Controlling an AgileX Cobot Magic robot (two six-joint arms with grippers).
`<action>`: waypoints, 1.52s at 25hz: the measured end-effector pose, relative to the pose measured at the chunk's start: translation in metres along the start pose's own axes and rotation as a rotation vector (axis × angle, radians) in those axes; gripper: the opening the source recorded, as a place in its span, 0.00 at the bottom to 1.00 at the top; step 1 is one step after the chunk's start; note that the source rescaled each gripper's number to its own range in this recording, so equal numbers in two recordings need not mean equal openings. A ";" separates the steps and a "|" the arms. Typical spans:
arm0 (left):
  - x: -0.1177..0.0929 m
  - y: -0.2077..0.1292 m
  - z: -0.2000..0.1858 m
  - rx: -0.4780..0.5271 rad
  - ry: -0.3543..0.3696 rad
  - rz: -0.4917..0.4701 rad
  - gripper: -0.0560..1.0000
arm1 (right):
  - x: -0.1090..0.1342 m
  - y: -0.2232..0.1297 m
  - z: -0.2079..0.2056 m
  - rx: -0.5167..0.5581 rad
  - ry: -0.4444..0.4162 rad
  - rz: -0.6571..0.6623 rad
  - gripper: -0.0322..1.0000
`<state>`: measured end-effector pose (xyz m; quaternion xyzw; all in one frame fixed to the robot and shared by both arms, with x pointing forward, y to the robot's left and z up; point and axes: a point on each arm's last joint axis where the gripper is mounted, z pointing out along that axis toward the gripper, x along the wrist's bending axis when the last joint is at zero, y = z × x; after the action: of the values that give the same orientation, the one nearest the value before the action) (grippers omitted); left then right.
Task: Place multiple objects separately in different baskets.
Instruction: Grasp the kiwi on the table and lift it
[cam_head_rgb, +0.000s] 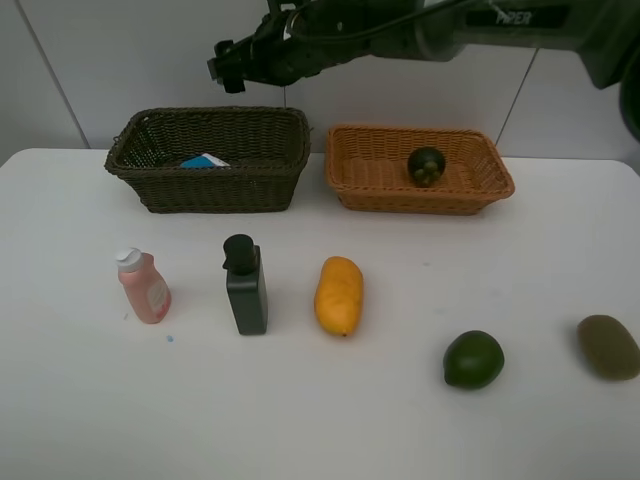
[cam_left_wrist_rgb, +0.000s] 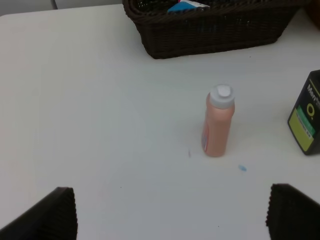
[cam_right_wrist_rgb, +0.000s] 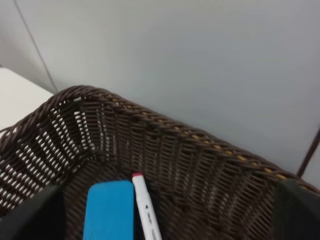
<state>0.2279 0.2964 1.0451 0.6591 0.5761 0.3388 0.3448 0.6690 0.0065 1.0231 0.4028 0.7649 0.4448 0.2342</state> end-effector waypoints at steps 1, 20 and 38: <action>0.000 0.000 0.000 0.000 0.000 0.000 1.00 | -0.002 0.004 -0.007 0.016 -0.007 -0.004 1.00; 0.000 0.000 0.000 0.000 0.000 0.000 1.00 | -0.104 -0.040 -0.151 0.379 -0.256 0.068 1.00; 0.000 0.000 0.000 0.000 0.000 0.000 1.00 | -0.151 -0.129 -0.263 0.738 -0.443 0.293 1.00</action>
<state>0.2279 0.2964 1.0451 0.6591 0.5761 0.3388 0.3448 0.5133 -0.2832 1.0409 0.6487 0.7387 0.0742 0.1676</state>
